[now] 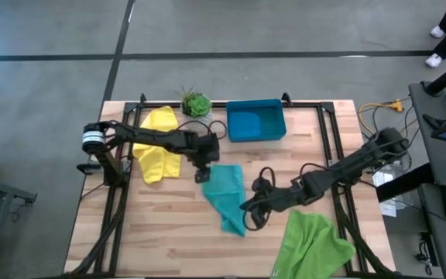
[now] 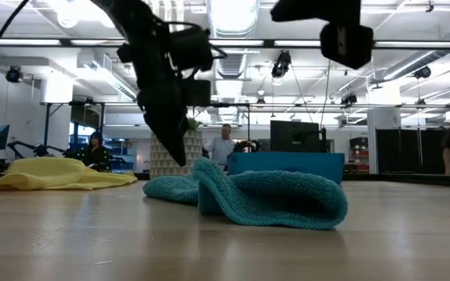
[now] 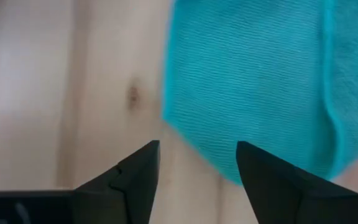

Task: Fold microfiber towels
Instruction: Fold the light blue microfiber towel on top of the dark blue microfiber towel into the dark blue bin

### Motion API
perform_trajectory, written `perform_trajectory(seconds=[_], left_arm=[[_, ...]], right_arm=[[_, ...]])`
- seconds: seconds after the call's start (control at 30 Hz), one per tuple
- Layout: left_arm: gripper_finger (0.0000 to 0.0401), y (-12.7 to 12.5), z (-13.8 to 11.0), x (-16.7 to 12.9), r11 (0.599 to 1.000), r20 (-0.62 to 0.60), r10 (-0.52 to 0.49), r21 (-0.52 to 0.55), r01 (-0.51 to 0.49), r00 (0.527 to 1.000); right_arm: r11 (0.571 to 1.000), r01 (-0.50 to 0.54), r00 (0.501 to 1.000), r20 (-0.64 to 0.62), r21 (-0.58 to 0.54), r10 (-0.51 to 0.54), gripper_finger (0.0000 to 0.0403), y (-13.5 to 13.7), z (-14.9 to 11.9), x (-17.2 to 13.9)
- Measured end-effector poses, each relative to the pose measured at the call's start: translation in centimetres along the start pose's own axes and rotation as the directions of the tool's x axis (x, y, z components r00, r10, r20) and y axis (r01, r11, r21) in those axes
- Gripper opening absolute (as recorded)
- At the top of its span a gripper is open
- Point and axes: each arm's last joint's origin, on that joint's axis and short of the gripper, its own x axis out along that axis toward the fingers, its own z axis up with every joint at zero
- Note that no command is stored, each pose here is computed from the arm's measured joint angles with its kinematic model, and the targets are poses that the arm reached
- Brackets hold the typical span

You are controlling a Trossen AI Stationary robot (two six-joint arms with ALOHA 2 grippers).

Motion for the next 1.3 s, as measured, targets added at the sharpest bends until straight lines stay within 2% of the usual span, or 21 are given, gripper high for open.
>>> perform_trajectory(seconds=[0.1,0.23,0.3,0.5,0.6,0.7,0.8,0.83,0.93,1.07,1.13,1.3], left_arm=[[0.0190,1.2,-0.2,0.2,1.000,0.031,-0.011,-0.024,0.012,0.999],[0.0189,1.8,0.2,1.7,0.988,0.112,-0.150,-0.016,0.153,0.982],[0.0189,1.9,0.5,2.5,0.983,0.147,-0.181,-0.002,0.184,0.972],[0.0186,2.2,-0.3,4.8,0.978,0.071,-0.203,-0.027,0.206,0.977],[0.0161,2.2,-0.6,5.1,0.975,0.033,-0.220,-0.023,0.221,0.975],[0.0101,1.9,-1.1,4.7,0.970,-0.006,-0.241,-0.031,0.241,0.970],[0.0025,1.7,-1.1,3.6,0.968,-0.020,-0.248,-0.043,0.247,0.969],[0.0013,1.7,-0.9,3.0,0.968,-0.007,-0.247,-0.042,0.247,0.969],[0.0010,1.3,0.3,0.0,0.968,0.063,-0.248,-0.012,0.249,0.967],[0.0002,0.4,1.2,-3.4,0.962,0.113,-0.272,0.025,0.271,0.956],[0.0001,0.0,1.9,-5.5,0.957,0.181,-0.291,0.064,0.284,0.940],[0.0001,-0.9,2.8,-8.9,0.942,0.278,-0.334,0.139,0.306,0.901]], right_arm=[[0.999,-0.005,1.000,0.009,-0.038,0.006,0.0009,0.9,0.5,0.5],[0.997,0.017,1.000,-0.004,-0.080,-0.018,0.0009,1.5,0.9,0.6],[0.994,0.046,0.998,-0.026,-0.097,-0.048,0.0009,1.5,1.0,0.4],[0.987,0.103,0.991,-0.070,-0.122,-0.112,0.0009,1.7,1.5,-0.8],[0.983,0.120,0.989,-0.075,-0.137,-0.131,0.0009,1.4,1.6,-1.4],[0.973,0.155,0.986,-0.041,-0.170,-0.164,0.0009,0.8,1.6,-1.8],[0.968,0.169,0.984,-0.029,-0.188,-0.177,0.0009,-0.3,2.0,-2.1],[0.966,0.171,0.984,-0.022,-0.192,-0.179,0.0009,-0.6,2.3,-2.2],[0.966,0.145,0.988,-0.017,-0.215,-0.152,0.0009,-1.7,3.3,-2.4],[0.972,-0.002,0.999,-0.032,-0.235,-0.006,0.0009,-3.6,5.5,-2.0],[0.971,-0.049,0.999,-0.010,-0.235,0.048,0.0009,-4.8,6.6,-1.7],[0.962,-0.098,0.992,0.053,-0.255,0.115,0.0021,-7.7,9.3,-1.5]])
